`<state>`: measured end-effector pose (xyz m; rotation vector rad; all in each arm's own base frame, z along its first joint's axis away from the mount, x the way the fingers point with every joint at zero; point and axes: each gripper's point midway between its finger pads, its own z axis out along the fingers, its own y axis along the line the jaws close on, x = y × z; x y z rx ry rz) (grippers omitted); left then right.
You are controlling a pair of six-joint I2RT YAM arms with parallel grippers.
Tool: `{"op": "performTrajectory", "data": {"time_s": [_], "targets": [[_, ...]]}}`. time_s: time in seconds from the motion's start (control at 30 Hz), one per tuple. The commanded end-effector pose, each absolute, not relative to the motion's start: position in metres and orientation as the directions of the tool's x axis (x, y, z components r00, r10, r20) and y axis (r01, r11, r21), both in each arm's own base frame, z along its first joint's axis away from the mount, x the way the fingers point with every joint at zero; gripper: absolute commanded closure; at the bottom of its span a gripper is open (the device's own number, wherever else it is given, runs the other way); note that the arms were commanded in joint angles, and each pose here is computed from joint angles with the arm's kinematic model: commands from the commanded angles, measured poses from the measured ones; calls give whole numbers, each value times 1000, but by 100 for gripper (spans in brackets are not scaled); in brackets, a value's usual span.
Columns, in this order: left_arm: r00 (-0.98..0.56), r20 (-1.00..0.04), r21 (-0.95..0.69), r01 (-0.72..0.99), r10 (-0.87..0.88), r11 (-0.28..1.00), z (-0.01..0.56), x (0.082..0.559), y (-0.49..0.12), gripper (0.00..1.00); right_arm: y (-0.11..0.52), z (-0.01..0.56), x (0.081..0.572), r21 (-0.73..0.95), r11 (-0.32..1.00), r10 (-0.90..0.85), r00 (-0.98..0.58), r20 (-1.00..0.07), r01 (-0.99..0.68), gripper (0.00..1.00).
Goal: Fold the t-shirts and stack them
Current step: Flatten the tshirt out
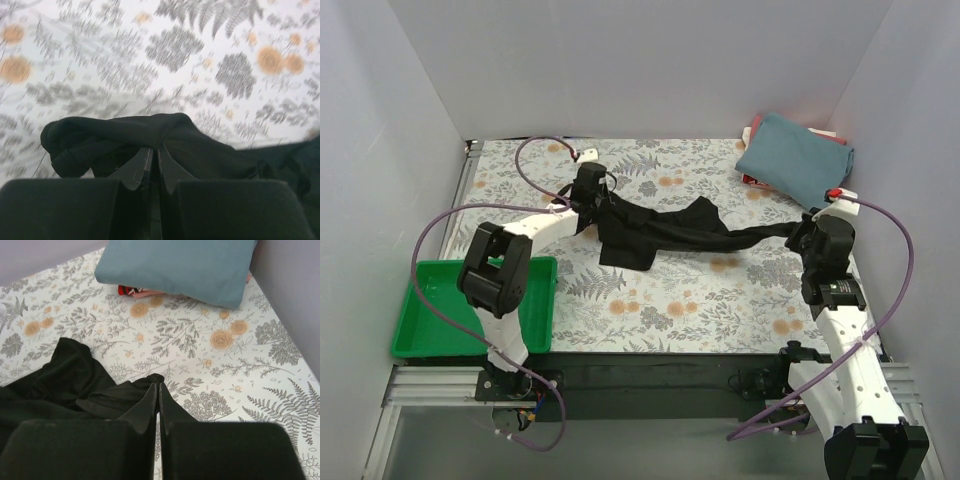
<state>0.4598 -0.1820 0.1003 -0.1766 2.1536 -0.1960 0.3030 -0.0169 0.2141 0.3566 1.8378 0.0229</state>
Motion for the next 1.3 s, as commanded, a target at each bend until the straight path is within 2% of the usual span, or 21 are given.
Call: {"op": "performTrajectory", "data": {"time_s": [0.0,0.03,0.1,0.13,0.33,0.57,0.73,0.83,1.07,1.17,1.27], "targets": [[-406,-885,-249,-4,-229,968,149,509,-194,100,-13,208,308,219,951,271,-252,-929,217,99],[-402,-888,-244,-5,-225,970,147,520,-197,83,-13,206,308,220,951,273,-254,-928,218,99],[-421,-880,-238,-12,-221,971,144,519,-196,34,-13,201,308,214,952,268,-263,-927,217,99],[-439,-871,-240,-15,-222,971,136,511,-195,13,-13,200,308,213,952,268,-265,-926,221,99],[-500,-835,-211,-89,-227,973,107,445,-176,11,-9,195,312,221,955,271,-274,-923,198,99],[-662,-725,-177,-89,-191,980,62,360,-177,30,-1,187,315,238,957,279,-300,-912,167,99],[-710,-677,-195,-80,-193,977,53,336,-177,36,1,182,315,241,957,282,-311,-908,162,99],[-726,-659,-195,-90,-198,977,49,327,-175,44,1,181,315,243,956,283,-311,-907,163,99],[-770,-610,-210,-72,-188,975,34,317,-187,56,2,180,315,246,956,285,-313,-906,159,99],[-785,-593,-222,-57,-181,973,30,311,-194,57,0,180,314,243,956,284,-307,-908,163,99],[-797,-577,-225,-56,-179,973,25,305,-195,64,1,181,315,243,956,283,-308,-908,162,99]]}}
